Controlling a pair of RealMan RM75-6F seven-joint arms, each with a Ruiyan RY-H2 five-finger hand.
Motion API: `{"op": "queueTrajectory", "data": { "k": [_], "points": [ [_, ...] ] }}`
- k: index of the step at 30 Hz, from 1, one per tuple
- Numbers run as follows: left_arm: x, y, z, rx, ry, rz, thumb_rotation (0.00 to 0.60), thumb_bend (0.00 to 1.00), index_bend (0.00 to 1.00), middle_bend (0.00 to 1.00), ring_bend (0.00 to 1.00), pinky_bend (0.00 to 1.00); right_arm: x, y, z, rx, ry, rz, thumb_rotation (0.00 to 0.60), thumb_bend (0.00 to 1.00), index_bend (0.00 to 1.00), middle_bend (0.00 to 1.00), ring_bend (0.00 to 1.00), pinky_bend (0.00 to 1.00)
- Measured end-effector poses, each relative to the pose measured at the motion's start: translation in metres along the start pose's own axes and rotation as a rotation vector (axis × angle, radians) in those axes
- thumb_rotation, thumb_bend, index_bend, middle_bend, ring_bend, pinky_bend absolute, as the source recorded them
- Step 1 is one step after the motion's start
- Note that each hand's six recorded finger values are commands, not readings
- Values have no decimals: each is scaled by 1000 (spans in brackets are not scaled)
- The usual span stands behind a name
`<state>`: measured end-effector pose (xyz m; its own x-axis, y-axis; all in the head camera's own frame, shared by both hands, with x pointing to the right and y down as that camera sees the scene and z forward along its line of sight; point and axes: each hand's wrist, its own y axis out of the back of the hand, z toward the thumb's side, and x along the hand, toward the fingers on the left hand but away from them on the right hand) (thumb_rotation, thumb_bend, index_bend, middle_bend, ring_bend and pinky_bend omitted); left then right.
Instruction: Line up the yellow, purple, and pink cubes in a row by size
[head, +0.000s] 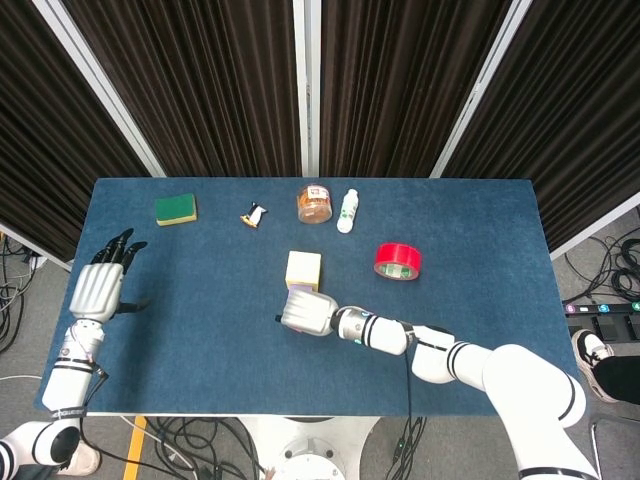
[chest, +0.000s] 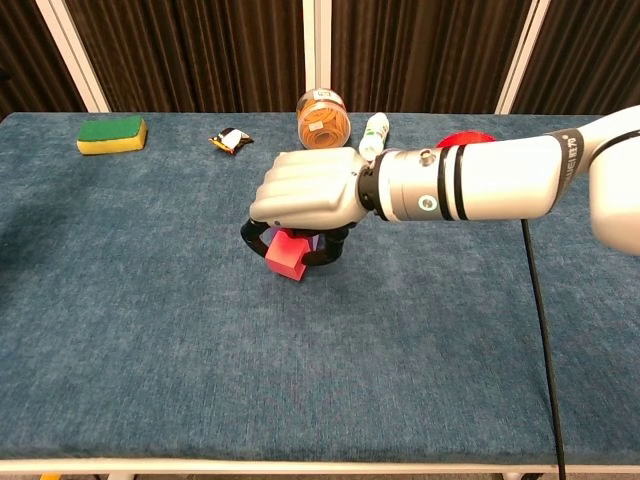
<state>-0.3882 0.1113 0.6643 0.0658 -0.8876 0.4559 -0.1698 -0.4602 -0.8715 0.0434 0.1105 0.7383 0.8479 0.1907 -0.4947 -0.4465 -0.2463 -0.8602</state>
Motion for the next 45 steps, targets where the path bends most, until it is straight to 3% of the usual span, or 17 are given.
{"op": "queueTrajectory", "data": {
  "k": [7, 22, 36, 39, 42, 45],
  "points": [
    [-1, -1, -2, -5, 6, -6, 600, 35, 203, 68, 88, 209, -5, -3, 1, 12, 1, 6, 600, 297, 467, 940, 956, 1000],
    [-1, -2, -4, -15, 11, -11, 600, 32, 203, 68, 89, 209, -5, -1, -1, 30, -11, 4, 600, 304, 173, 939, 949, 1000],
    [-3, 0, -5, -12, 13, -8, 600, 31, 203, 68, 89, 209, 4, 10, -9, 26, -32, -18, 600, 313, 87, 925, 936, 1000],
    [-3, 1, -5, -14, 14, -6, 600, 31, 203, 68, 89, 209, 8, 16, -6, 7, -31, -35, 600, 232, 47, 915, 933, 1000],
    [-5, 0, -6, -15, 16, -6, 600, 31, 203, 68, 89, 209, 11, 24, -2, -14, -37, -57, 600, 60, 3, 906, 932, 1000],
    [-7, 0, -7, -18, 19, -10, 600, 31, 203, 68, 89, 209, 11, 27, 1, -10, -53, -64, 600, 8, 0, 901, 932, 1000]
  ]
}}
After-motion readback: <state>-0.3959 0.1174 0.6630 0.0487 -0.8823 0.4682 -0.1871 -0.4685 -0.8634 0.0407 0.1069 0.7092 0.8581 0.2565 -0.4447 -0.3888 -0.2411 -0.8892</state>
